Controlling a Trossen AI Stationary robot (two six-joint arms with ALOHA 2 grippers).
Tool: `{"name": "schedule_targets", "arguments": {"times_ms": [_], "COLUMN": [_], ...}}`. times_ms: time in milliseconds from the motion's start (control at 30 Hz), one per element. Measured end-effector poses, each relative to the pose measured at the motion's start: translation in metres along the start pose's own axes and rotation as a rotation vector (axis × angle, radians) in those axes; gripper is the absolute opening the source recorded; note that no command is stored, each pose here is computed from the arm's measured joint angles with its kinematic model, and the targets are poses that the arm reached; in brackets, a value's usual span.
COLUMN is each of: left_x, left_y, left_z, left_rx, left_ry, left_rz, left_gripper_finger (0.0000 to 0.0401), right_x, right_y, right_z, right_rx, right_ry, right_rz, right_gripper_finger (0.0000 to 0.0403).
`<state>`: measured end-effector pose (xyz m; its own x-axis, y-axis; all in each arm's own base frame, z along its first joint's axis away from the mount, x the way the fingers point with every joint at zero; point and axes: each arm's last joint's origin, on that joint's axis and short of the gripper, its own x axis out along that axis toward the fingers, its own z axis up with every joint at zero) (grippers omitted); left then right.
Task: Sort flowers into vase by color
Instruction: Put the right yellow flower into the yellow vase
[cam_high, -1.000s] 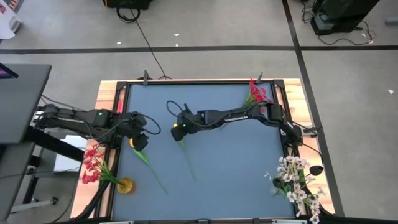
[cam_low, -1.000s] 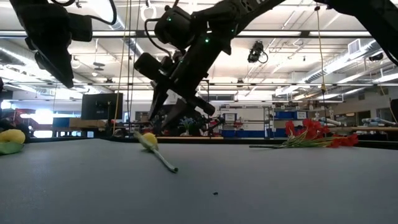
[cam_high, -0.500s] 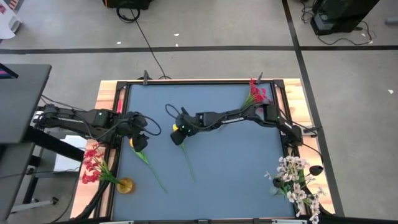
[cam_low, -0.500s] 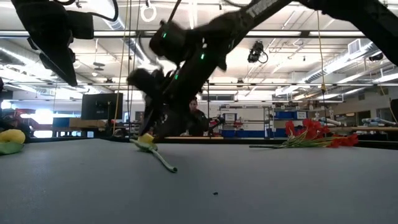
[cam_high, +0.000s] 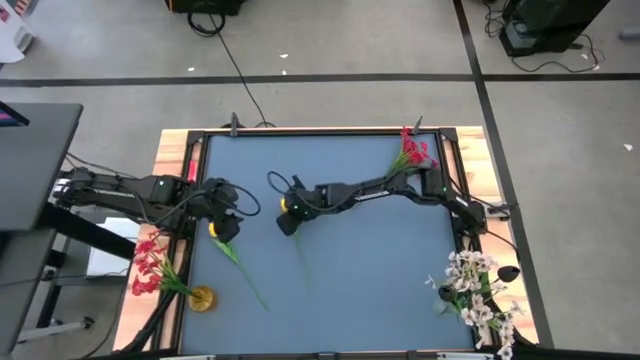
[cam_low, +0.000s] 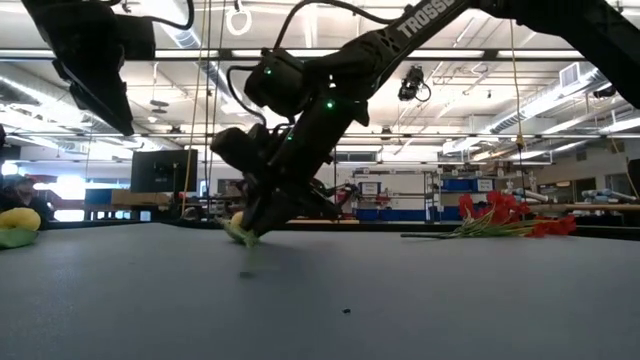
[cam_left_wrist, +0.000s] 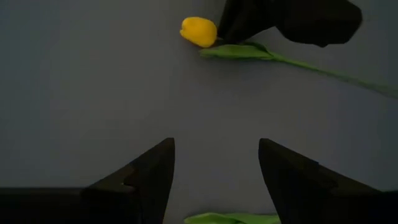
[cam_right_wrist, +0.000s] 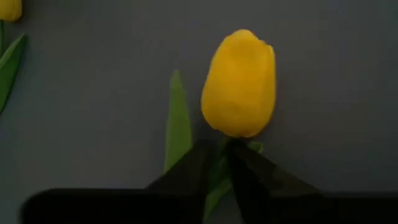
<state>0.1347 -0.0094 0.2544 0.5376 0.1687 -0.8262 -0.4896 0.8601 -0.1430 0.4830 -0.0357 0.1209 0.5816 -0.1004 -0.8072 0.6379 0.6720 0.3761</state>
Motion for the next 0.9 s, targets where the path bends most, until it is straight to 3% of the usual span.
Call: {"name": "schedule_targets", "arguments": {"times_ms": [167, 300, 400, 533, 700, 900], "left_x": [0.000, 0.000, 0.000, -0.002, -0.002, -0.004], "left_y": [-0.001, -0.001, -0.005, -0.012, -0.010, -0.011], "left_z": [0.002, 0.002, 0.006, 0.012, 0.018, 0.035], "left_rx": [-0.005, -0.030, -0.071, -0.054, -0.081, -0.053], "left_ry": [-0.024, -0.028, -0.040, -0.084, -0.147, -0.303], "left_rz": [0.006, 0.004, -0.079, -0.181, -0.153, -0.181], "left_gripper_finger": [0.0238, 0.0238, 0.0238, 0.0238, 0.0238, 0.0238], "right_x": [0.001, -0.004, -0.014, -0.045, -0.088, -0.138], "right_y": [-0.004, 0.001, 0.008, 0.024, 0.032, 0.041], "right_z": [-0.002, 0.002, 0.010, 0.030, 0.059, 0.094], "right_rx": [-0.011, -0.008, -0.008, 0.000, 0.044, 0.024], "right_ry": [0.009, 0.001, -0.043, -0.179, -0.401, -0.714], "right_rz": [0.005, 0.017, 0.054, 0.161, 0.189, 0.325], "right_gripper_finger": [0.0011, 0.0015, 0.0008, 0.0005, 0.0004, 0.0004]}}
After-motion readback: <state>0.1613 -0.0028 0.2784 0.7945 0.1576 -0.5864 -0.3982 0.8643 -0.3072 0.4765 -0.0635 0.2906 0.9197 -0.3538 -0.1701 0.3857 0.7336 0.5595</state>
